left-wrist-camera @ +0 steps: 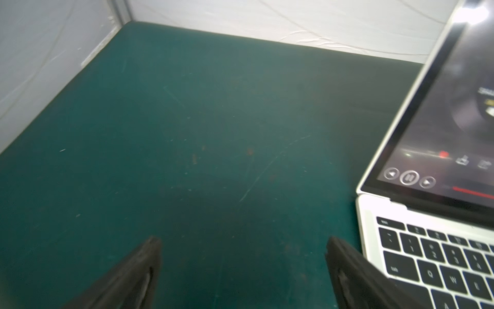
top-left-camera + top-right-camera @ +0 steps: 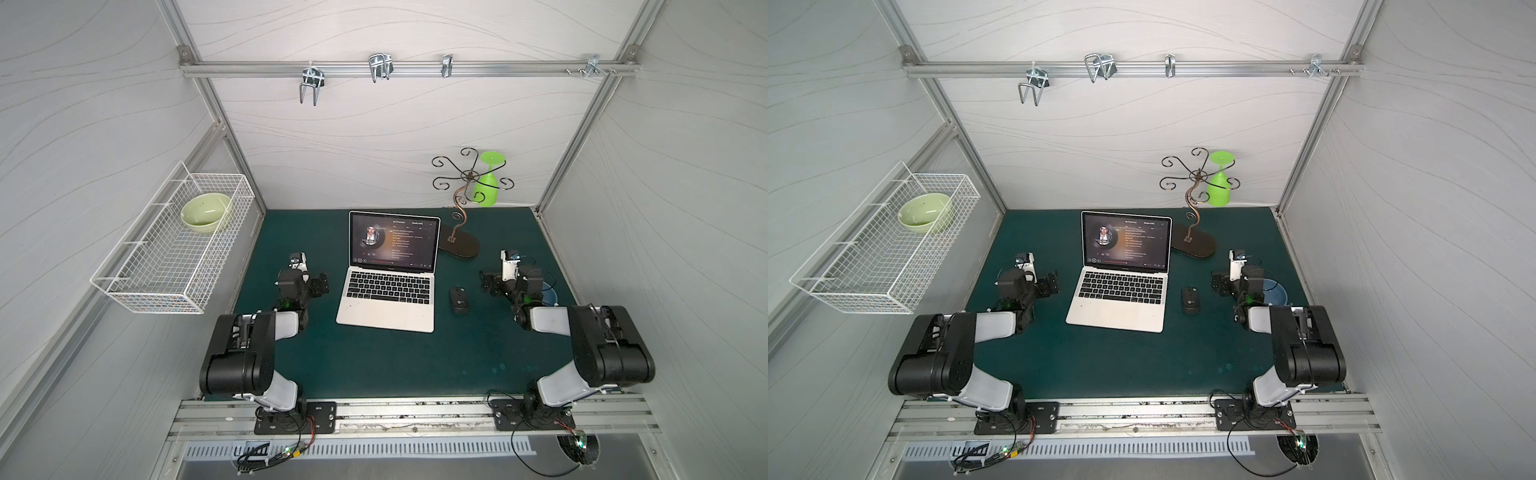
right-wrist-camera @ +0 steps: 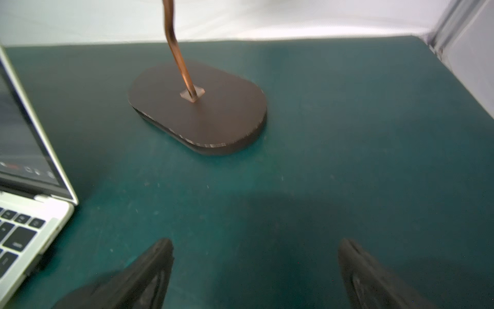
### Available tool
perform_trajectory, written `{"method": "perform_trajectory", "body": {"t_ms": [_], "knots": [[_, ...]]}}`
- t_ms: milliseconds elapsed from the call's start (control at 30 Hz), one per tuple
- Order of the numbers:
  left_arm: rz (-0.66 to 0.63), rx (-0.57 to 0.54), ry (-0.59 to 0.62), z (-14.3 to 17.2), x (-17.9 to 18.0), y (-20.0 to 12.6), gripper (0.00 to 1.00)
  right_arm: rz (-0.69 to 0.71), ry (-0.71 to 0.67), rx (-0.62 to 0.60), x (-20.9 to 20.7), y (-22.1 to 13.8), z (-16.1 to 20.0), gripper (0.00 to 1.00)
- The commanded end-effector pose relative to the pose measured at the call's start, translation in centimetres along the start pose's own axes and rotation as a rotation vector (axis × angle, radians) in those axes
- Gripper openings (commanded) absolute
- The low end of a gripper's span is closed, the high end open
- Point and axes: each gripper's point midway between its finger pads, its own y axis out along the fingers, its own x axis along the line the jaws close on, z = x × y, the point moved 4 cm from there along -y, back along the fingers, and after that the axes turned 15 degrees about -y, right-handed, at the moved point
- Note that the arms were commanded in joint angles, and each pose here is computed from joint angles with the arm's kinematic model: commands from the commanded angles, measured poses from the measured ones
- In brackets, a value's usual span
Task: Remove the wireless mouse receiver from the laptop
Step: Pick up the mouse from the center of the board.
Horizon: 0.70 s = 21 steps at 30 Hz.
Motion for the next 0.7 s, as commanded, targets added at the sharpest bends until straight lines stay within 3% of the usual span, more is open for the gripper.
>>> {"method": "perform_trajectory", "body": {"t_ms": [0, 100, 200, 267, 500, 667], "knots": [[-0.095, -0.058, -0.082, -3.3, 0.5, -1.2, 0.99, 0.050, 0.034, 0.084, -0.5, -1.2, -2.7, 0.99], [-0.136, -0.015, -0.159, -4.1, 0.4, -2.6, 0.99, -0.012, 0.086, 0.216, 1.0, -2.4, -4.0, 0.99], [-0.225, 0.064, -0.262, -5.3, 0.5, -4.2, 0.99, -0.086, 0.068, 0.258, 3.8, -3.9, -5.6, 0.99], [-0.219, 0.126, -0.302, -5.9, -0.3, -4.9, 0.99, -0.151, 0.040, 0.264, 5.9, -5.1, -6.5, 0.99], [0.072, 0.356, -0.409, -4.7, -5.5, -8.0, 0.99, -0.298, 0.165, 0.449, 9.9, -7.9, -4.6, 0.99], [0.277, 0.512, -0.422, -1.7, -9.6, -10.2, 0.99, -0.294, 0.123, 0.558, 12.0, -7.7, -1.8, 0.99]]}}
